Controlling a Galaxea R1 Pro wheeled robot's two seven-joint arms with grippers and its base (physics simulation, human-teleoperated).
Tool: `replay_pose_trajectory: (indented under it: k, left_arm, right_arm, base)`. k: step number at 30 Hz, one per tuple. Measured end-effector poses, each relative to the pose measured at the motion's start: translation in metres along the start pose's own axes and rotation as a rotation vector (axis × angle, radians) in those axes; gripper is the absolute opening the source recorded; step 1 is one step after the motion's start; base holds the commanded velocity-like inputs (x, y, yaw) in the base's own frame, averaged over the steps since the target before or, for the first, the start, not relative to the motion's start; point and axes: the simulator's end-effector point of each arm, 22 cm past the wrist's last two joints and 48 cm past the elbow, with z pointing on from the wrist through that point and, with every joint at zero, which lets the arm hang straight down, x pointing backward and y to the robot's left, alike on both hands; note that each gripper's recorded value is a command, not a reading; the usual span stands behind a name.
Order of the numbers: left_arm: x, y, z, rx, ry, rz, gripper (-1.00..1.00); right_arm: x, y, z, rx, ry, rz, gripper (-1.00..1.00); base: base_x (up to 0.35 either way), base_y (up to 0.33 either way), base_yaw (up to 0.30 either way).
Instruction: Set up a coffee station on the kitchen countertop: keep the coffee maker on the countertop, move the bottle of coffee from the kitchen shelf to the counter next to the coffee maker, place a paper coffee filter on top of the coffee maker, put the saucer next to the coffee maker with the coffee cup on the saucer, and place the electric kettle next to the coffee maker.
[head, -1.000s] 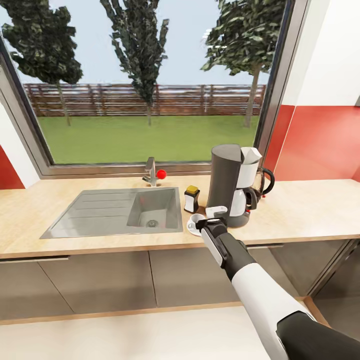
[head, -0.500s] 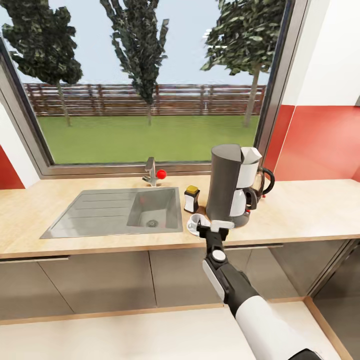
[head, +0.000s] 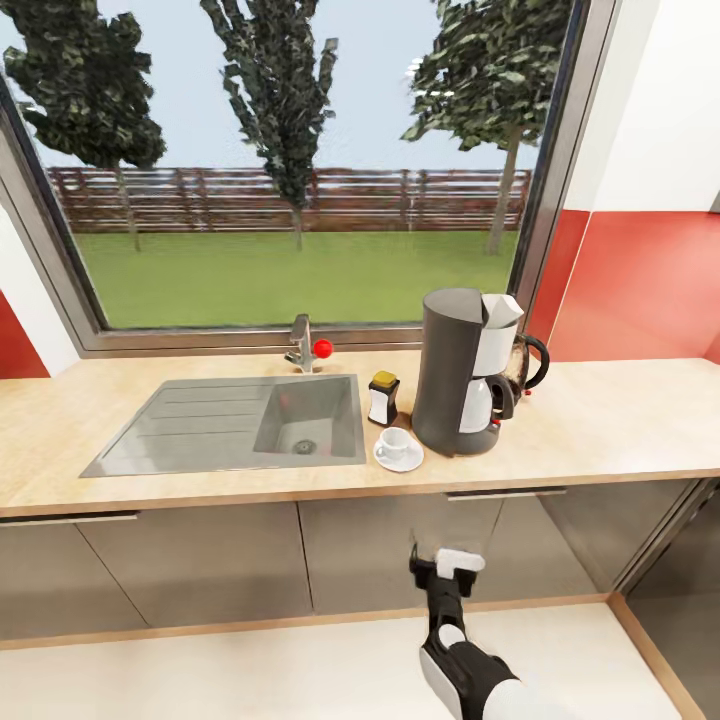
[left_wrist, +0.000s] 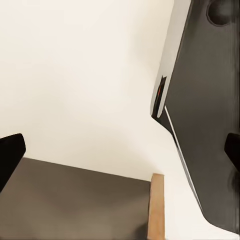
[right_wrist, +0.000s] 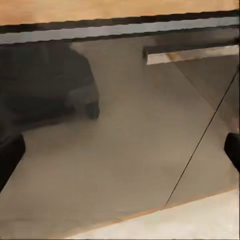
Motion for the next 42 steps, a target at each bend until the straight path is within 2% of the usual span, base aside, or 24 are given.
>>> replay_pose_trajectory:
  k: [6,11,12,13,18,19,22,24,30,42]
  left_arm:
    - [0.0,-0.003,0.0,0.004,0.0,0.0,1.0]
    - [0.0,-0.004,0.0,0.006,0.0,-0.001,1.0]
    - [0.0,-0.004,0.0,0.006,0.0,-0.002,1.0]
    - [0.0,-0.004,0.0,0.006,0.0,-0.002,1.0]
    - [0.0,-0.004,0.0,0.006,0.001,0.0,1.0]
    - [-0.001,-0.004,0.0,0.003,0.0,-0.001,1.0]
    - [0.0,-0.004,0.0,0.002,0.001,-0.002,1.0]
    - [0.0,-0.003,0.0,0.001,0.001,-0.003,1.0]
    - [0.0,-0.004,0.0,0.001,0.003,-0.004,1.0]
    - [0.0,-0.008,0.0,0.006,0.001,-0.006,1.0]
  right_arm:
    - [0.074,-0.028,-0.025,0.033,0.154,-0.082,1.0]
    - [0.095,-0.033,-0.033,0.038,0.223,-0.111,1.0]
    - [0.108,-0.035,-0.038,0.042,0.269,-0.125,1.0]
    - [0.143,-0.043,-0.054,0.056,0.418,-0.161,1.0]
    - [0.188,-0.055,-0.082,0.073,0.64,-0.207,1.0]
    - [0.23,-0.053,-0.118,0.017,0.793,-0.221,1.0]
    - [0.253,-0.046,-0.139,-0.064,0.873,-0.211,1.0]
    - [0.267,-0.051,-0.152,-0.097,0.93,-0.209,1.0]
    - [0.292,-0.06,-0.183,-0.122,1.013,-0.214,1.0]
    - [0.308,-0.057,-0.205,-0.153,1.053,-0.203,1.0]
  base:
    - [0.0,0.0,0.0]
    - [0.0,0.0,0.0]
    - [0.0,0.0,0.0]
    - [0.0,0.0,0.0]
    - [0.0,0.0,0.0]
    - [0.0,0.0,0.0]
    - [0.0,0.0,0.0]
    - [0.0,0.0,0.0]
    - [0.0,0.0,0.0]
    - [0.0,0.0,0.0]
